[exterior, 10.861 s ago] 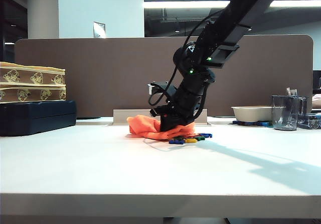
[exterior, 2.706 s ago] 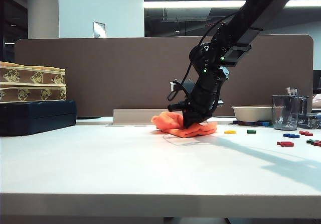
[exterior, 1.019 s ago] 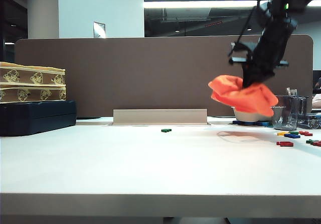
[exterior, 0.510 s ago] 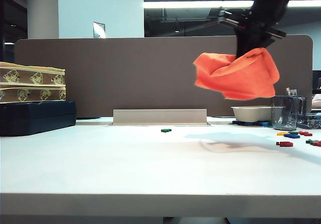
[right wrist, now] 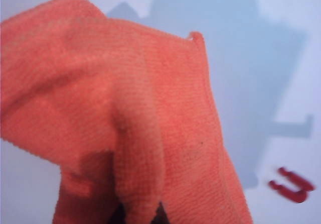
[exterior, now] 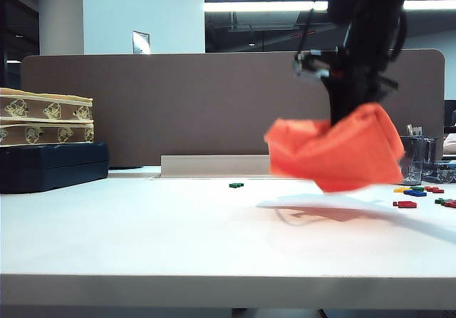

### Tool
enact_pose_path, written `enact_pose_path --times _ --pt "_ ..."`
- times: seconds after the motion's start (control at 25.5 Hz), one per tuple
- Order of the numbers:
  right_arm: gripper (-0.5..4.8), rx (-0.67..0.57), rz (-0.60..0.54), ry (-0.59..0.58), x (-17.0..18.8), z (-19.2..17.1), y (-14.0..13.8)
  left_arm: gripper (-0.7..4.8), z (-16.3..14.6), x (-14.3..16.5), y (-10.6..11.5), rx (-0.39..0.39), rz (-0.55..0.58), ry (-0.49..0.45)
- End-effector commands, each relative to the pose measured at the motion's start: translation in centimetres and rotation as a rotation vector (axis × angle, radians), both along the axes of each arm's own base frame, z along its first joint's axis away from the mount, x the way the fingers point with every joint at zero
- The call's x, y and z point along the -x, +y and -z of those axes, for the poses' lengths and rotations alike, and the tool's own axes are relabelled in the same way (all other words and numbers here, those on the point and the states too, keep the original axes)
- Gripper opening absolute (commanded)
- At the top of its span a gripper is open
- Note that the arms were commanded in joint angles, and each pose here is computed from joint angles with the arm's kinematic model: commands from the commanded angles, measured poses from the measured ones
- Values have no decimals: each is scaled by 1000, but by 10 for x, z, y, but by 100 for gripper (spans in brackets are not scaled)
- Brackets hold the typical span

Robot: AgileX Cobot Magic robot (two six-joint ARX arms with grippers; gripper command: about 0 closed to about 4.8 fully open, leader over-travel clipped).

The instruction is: Use an orange cloth to wipe the letter magnets on the table away for a distance.

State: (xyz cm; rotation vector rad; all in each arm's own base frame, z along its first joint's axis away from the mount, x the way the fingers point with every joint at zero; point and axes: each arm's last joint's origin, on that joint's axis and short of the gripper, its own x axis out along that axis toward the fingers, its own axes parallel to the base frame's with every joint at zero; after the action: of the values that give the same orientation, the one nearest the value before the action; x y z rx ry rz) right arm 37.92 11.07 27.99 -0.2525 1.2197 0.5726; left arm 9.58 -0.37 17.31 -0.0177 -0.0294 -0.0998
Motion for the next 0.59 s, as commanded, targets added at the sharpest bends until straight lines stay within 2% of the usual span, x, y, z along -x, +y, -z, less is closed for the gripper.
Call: enact_pose_path --times 0.04,0.27,0.39,0.59 --pt "-2 18 -10 27 4 18 -1 -5 -4 1 0 0 6 -19" --pt "-2 27 -7 53 8 56 -3 -5 -4 1 -1 -1 32 -19" --pt "-2 30 -4 45 8 65 -4 -5 -4 1 -1 -1 32 -19" --pt "-2 131 55 -6 3 72 -16 -5 -4 1 -1 -1 32 -19"
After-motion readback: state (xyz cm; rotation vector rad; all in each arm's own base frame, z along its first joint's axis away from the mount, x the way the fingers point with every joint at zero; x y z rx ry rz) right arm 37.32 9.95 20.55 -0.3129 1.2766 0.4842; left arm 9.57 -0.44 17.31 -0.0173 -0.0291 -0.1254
